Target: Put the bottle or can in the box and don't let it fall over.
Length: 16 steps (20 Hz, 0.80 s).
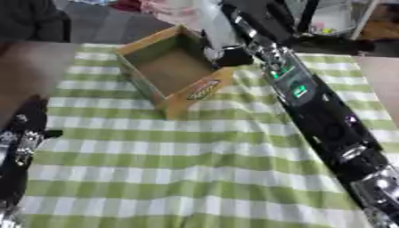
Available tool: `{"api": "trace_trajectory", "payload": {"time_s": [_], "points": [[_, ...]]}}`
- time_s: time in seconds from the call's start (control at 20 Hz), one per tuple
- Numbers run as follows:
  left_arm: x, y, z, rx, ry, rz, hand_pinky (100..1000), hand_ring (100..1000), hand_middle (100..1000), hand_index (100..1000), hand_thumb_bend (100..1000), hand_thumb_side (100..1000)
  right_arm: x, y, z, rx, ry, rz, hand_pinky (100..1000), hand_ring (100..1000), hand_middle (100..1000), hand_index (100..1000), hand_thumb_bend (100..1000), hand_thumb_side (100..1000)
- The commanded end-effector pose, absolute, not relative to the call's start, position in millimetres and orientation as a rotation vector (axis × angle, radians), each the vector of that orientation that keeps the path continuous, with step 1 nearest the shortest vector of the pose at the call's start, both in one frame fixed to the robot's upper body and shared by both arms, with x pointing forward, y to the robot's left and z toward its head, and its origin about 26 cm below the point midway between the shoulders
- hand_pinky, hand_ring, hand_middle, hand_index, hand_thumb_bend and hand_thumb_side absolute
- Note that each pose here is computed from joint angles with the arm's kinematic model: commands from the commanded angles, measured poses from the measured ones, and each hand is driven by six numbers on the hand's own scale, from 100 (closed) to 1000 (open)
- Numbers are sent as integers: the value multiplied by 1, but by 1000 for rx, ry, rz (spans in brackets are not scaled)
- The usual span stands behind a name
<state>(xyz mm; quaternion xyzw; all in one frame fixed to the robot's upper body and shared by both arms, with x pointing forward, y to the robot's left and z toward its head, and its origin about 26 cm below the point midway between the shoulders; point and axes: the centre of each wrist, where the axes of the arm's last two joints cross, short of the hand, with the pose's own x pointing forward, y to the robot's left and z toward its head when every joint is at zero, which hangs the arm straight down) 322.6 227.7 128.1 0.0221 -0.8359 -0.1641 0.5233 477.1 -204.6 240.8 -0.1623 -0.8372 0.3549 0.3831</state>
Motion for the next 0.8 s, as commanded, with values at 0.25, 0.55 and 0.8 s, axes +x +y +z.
{"api": "trace_trajectory", "payload": {"time_s": [0.25,0.55,0.8], "points": [[324,214,148,-16,-2065,-470,729,1000,1000,904,453,828,488,-239,258,-538,-2150,723,899,851,936,525,100,100],[325,213,150,-24,-2068,-476,729,1000,1000,904,453,830,495,-249,229,-651,-2033,809,985,936,1000,1000,109,533],[325,213,149,-26,-2064,-476,729,1000,1000,904,454,831,496,-255,224,-704,-1996,812,991,934,1000,1000,170,571]]}}
